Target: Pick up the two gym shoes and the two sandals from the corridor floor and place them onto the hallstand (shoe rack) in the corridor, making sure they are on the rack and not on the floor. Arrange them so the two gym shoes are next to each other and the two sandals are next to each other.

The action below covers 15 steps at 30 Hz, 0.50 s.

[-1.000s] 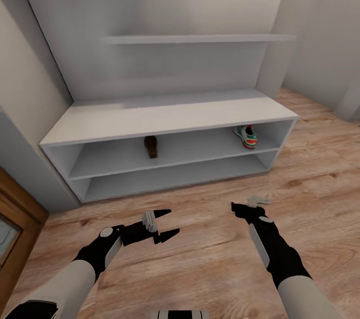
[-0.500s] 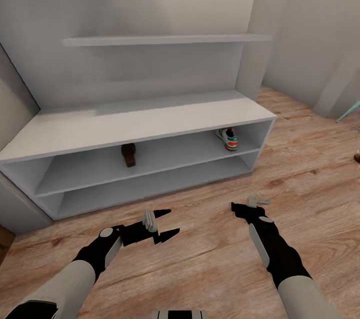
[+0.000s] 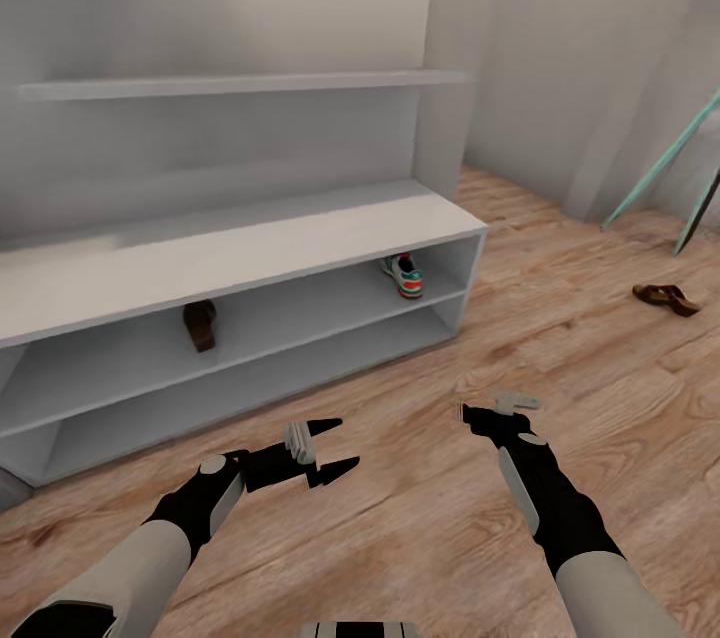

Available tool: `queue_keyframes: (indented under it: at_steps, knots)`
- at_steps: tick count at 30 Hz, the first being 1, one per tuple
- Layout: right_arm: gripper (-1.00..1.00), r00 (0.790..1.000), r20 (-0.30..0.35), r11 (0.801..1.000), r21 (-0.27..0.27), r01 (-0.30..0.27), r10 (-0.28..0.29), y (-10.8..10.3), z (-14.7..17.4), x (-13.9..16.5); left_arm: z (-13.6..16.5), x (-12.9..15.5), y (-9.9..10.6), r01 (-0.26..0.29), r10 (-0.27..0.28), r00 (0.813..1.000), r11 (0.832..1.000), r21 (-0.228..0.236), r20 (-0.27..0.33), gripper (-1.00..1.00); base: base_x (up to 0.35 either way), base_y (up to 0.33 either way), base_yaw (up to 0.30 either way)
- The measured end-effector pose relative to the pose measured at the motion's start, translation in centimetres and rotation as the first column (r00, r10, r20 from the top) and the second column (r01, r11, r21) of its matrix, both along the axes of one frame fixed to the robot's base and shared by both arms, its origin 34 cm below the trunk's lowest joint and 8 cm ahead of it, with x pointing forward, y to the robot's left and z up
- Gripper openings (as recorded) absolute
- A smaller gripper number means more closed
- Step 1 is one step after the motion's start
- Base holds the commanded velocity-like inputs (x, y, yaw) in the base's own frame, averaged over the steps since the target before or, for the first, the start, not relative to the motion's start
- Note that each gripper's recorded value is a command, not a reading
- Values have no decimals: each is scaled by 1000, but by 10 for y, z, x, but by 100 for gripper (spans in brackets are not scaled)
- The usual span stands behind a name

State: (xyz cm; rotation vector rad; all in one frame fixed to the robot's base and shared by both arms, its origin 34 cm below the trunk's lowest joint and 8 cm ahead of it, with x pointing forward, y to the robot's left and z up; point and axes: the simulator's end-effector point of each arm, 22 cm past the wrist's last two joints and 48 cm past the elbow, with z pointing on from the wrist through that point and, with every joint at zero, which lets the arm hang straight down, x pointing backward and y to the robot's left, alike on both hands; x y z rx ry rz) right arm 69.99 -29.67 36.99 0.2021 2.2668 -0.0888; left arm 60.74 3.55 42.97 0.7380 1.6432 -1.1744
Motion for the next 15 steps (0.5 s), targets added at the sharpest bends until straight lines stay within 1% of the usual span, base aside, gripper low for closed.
queue_keyframes:
  at_steps: [10, 15]
  knots:
    - [100, 1000, 5, 1000, 0, 0, 0, 0, 3, 1, 3, 0, 0, 0, 0, 1000, 1000, 0, 5, 100, 0, -1, -284]
    - [100, 1000, 28, 1000, 1, 2, -2, -1, 18, 4, 15, 2, 0, -1, 1, 1000, 1000, 0, 27, 100, 0, 0, -284]
